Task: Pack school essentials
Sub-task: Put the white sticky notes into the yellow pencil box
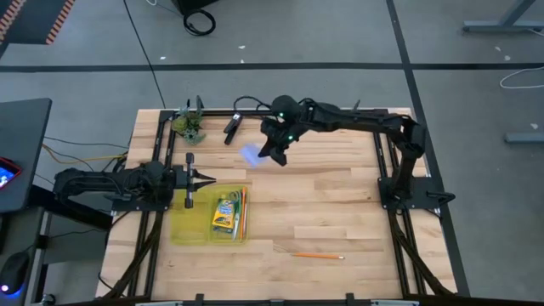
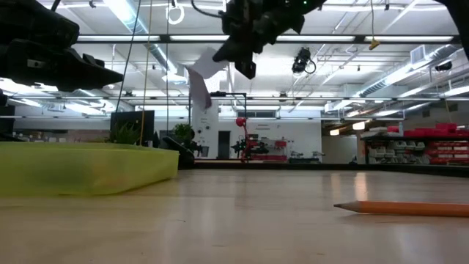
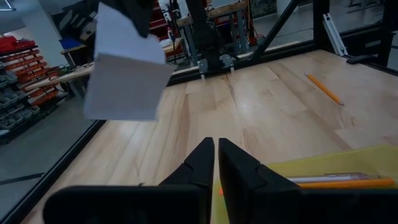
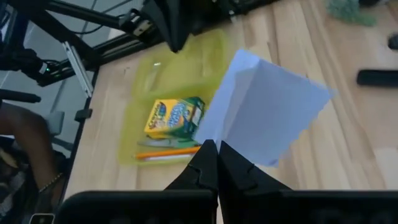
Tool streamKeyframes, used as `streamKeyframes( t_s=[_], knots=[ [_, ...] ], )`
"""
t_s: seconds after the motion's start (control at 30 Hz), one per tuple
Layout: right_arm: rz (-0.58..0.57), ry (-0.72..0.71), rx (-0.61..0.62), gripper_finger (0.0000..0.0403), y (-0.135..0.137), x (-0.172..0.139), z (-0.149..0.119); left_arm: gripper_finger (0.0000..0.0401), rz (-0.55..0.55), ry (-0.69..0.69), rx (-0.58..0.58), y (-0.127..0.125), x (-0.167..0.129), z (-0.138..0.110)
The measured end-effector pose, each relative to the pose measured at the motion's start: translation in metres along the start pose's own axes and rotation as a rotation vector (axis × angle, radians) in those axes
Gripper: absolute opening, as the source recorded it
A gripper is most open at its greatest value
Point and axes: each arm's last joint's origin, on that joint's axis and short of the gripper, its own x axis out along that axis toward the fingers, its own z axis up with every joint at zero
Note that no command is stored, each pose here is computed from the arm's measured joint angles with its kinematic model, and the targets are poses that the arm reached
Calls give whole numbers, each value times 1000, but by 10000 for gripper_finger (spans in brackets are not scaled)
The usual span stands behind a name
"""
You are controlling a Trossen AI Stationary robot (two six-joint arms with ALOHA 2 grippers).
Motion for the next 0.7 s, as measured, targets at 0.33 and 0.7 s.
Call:
streamKeyframes(
  t_s=[0.33, 0.7],
  knots=[
    [-49, -36, -73, 3, 41, 21, 0, 33, 0, 2, 0, 0, 0, 0],
    [-53, -68, -133, 3, 70, 41, -5, 26, 0, 2, 0, 0, 0, 0]
  ],
)
